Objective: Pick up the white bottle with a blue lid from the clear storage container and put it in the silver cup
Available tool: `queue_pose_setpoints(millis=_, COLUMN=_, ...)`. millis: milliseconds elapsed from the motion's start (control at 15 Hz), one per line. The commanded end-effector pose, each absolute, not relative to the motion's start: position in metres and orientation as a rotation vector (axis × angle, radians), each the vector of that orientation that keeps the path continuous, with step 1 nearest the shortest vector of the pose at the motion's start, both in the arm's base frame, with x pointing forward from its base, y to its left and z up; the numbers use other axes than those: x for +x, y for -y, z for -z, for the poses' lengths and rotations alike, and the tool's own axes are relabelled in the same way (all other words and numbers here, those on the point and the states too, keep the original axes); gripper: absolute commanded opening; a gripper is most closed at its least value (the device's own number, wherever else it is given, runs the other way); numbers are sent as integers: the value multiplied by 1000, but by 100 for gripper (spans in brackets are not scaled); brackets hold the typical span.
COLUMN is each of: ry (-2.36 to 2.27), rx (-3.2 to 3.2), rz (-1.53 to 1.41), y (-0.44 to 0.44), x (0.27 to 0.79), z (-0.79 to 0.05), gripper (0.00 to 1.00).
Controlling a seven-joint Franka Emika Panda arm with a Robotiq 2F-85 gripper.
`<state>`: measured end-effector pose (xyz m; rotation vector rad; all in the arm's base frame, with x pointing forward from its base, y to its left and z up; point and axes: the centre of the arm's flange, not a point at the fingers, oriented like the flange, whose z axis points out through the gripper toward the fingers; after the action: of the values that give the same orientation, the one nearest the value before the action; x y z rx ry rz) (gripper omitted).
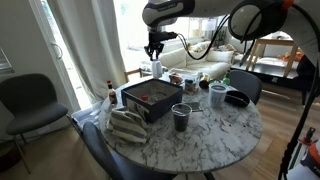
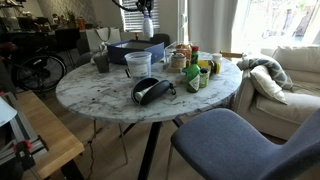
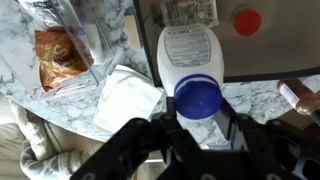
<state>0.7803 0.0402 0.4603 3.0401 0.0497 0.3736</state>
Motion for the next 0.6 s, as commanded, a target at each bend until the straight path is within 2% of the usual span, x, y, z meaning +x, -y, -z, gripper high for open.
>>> queue_pose_setpoints(millis=0, ry=-51, rx=3041, rz=-368, y=-41, x=780, z=-458, gripper=43)
queue_pose_setpoints(millis=67, ry=-54, rx=3042, rz=-360, y=-42, x=780, z=-456, gripper=18)
queue_pose_setpoints(millis=267, ry=4, rx=3004, rz=-453, y=-17, x=776, z=-481, gripper=18)
queue_pose_setpoints(millis=533, ry=94, rx=2964, rz=-621, y=28, x=745, z=-534, gripper=18)
